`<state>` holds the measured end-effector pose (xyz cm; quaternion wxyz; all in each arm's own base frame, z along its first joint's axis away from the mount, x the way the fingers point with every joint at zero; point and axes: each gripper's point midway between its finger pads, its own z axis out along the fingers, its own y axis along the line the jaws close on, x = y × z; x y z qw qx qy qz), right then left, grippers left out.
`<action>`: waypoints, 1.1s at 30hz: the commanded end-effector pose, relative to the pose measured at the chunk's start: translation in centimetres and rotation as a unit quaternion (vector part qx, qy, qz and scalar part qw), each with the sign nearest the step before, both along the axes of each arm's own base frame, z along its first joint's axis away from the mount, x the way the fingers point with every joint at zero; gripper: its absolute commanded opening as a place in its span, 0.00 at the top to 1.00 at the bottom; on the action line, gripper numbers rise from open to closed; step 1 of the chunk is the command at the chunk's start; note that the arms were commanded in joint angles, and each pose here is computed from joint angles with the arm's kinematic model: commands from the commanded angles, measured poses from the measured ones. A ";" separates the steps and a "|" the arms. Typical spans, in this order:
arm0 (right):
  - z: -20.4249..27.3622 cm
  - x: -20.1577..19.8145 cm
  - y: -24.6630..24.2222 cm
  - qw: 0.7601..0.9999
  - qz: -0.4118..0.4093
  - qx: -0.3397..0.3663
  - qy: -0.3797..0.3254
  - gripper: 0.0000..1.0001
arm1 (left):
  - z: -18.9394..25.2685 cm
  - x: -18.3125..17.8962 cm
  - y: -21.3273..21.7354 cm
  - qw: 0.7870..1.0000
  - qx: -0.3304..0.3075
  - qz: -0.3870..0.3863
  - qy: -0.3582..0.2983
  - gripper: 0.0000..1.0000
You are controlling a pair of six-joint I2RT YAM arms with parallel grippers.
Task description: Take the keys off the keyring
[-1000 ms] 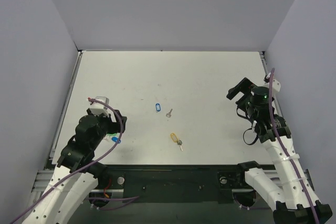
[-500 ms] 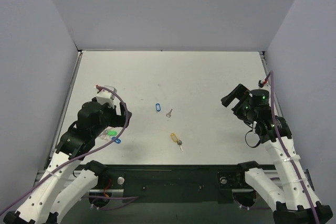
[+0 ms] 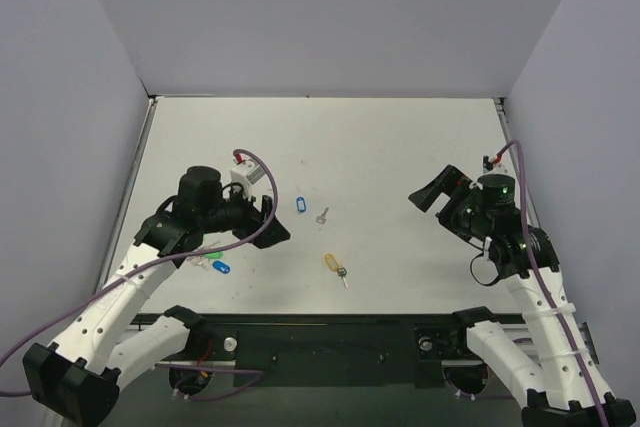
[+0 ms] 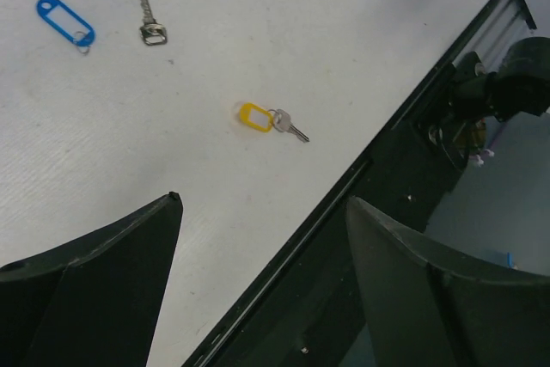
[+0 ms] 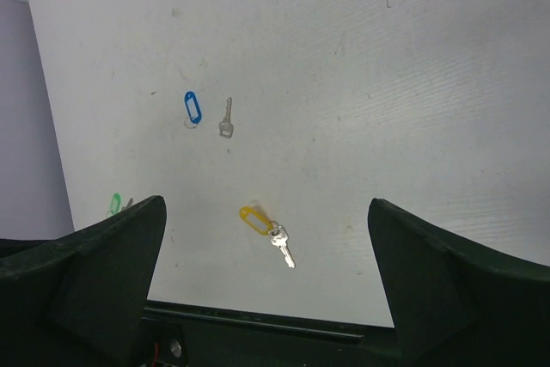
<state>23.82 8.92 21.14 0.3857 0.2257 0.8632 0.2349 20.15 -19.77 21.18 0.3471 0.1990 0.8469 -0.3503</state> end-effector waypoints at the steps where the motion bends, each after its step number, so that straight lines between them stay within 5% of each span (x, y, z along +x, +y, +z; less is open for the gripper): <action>1: 0.9 -1.1 1.2 0.999 0.025 0.028 -0.004 0.02 | 0.9 -1.5 -2.6 0.994 -0.060 -0.086 0.004 0.13; 33: 2.5 -5.4 2.1 0.996 0.053 0.074 -0.025 0.03 | -13.1 2.6 -11.3 0.985 0.035 -0.130 0.107 0.27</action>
